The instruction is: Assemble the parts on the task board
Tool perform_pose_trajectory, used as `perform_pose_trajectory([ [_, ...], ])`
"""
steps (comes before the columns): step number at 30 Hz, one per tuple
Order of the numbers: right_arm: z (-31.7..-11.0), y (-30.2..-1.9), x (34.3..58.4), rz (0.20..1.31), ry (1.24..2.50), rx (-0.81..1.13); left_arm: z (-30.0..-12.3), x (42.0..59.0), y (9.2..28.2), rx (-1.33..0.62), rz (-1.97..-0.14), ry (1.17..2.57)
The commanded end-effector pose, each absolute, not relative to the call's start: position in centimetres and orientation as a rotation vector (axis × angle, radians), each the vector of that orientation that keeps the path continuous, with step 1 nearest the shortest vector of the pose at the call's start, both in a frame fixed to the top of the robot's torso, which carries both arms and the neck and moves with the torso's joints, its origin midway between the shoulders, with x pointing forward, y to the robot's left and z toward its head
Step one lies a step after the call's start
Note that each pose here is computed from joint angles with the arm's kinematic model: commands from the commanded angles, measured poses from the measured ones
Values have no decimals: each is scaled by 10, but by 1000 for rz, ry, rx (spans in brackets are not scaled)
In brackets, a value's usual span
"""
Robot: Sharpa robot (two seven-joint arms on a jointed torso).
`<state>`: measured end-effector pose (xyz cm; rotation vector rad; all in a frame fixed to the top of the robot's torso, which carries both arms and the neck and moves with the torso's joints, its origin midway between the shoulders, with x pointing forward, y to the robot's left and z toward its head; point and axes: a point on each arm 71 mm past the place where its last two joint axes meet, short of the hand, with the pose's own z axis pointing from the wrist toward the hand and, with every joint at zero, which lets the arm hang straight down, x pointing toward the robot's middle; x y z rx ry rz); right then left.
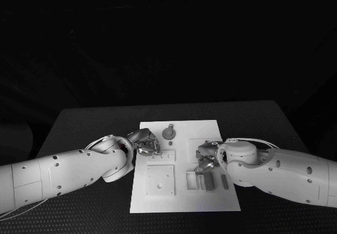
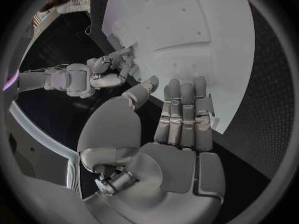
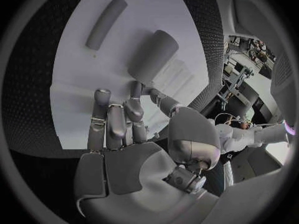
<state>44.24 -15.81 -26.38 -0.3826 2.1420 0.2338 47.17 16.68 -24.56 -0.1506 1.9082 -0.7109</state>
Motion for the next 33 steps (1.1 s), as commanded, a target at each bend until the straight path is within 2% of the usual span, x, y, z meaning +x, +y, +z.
perform_pose_trajectory([
  [1, -269, -157, 439, 213, 2111, -421, -245, 471, 165, -148, -721, 1916],
  [11, -262, -161, 440, 237, 2005, -422, -245, 471, 166, -150, -719, 1915],
  [33, -256, -167, 441, 244, 1916, -436, -245, 471, 166, -149, -720, 1916],
])
